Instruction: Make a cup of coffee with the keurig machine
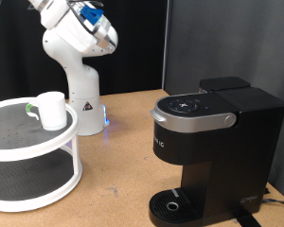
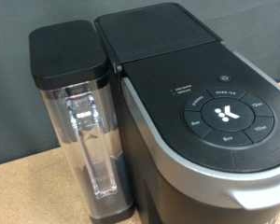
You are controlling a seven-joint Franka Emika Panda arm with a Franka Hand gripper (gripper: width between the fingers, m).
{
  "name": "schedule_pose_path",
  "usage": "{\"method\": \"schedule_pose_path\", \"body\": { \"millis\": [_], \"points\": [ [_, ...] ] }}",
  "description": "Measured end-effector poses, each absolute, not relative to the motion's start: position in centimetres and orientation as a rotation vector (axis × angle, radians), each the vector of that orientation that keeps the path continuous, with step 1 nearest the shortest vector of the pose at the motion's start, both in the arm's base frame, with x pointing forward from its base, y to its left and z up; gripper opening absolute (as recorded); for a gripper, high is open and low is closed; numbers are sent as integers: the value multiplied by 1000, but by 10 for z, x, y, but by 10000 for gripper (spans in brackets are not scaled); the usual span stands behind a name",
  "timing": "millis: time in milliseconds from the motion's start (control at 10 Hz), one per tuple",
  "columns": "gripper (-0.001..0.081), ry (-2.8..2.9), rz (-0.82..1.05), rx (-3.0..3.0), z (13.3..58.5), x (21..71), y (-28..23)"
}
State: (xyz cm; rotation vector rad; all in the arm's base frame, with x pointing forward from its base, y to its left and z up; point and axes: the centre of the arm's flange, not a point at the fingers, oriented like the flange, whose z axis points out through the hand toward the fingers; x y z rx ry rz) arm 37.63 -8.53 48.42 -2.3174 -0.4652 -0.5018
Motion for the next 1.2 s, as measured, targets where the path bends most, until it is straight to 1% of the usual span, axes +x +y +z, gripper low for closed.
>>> {"method": "schedule_pose_path", "body": {
  "millis": [300,500,800,1100,1200],
  "points": [
    [0,-463,-517,-2315,488,372,-90],
    [0,-553,-455,-2280,483,361,-99],
    [0,-572,-365,-2319,485,341,-135],
    [0,-571,-369,-2286,500,323,-172],
    [0,-568,-374,-2279,503,321,-176]
  ]
}}
